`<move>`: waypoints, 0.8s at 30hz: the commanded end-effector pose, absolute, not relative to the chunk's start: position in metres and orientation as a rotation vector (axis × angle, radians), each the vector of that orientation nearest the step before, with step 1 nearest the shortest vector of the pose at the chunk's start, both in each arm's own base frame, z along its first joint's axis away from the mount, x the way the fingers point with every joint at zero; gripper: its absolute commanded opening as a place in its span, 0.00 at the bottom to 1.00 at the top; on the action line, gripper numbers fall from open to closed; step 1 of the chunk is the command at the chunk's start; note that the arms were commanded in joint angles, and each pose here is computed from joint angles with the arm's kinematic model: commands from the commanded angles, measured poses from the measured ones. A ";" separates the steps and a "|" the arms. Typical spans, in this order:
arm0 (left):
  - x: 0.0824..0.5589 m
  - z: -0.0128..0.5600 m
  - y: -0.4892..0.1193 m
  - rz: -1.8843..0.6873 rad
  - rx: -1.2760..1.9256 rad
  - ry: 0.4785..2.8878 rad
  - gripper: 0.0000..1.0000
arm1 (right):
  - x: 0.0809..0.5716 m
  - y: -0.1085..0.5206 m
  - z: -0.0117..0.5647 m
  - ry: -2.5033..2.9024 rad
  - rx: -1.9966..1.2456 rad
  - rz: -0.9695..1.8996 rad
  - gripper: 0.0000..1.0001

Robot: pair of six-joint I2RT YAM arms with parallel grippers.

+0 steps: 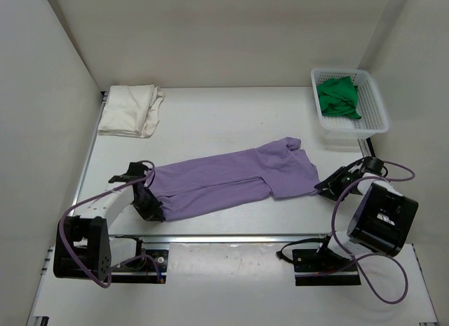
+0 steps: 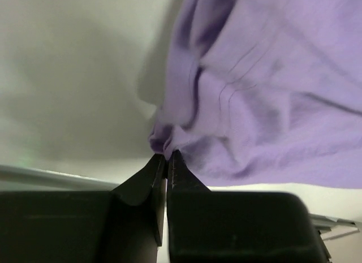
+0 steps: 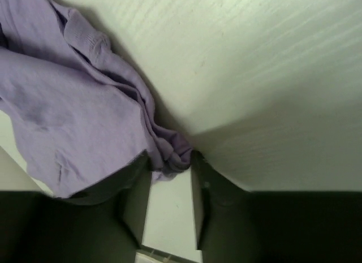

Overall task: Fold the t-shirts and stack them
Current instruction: Fold the other side of the tshirt into a rectangle

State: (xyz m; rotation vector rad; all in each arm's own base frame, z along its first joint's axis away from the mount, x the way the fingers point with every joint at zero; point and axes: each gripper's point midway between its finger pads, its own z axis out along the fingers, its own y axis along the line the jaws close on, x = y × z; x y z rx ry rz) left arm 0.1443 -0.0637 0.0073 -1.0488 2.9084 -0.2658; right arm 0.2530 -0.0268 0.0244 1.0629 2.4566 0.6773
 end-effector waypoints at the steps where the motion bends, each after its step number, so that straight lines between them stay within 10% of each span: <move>1: 0.178 0.014 -0.053 -0.236 -0.978 2.812 0.00 | 0.266 -0.025 0.023 2.387 1.070 0.725 0.26; 8: 0.177 0.016 -0.031 -0.119 -0.961 2.839 0.00 | 0.267 -0.038 0.033 2.309 1.088 0.682 0.00; 19: 0.171 0.027 0.017 0.033 -1.002 2.908 0.01 | 0.224 -0.031 0.028 2.413 1.116 0.580 0.00; 24: 0.165 0.026 0.000 -0.009 -0.966 2.932 0.57 | 0.222 -0.019 0.037 2.450 1.079 0.555 0.26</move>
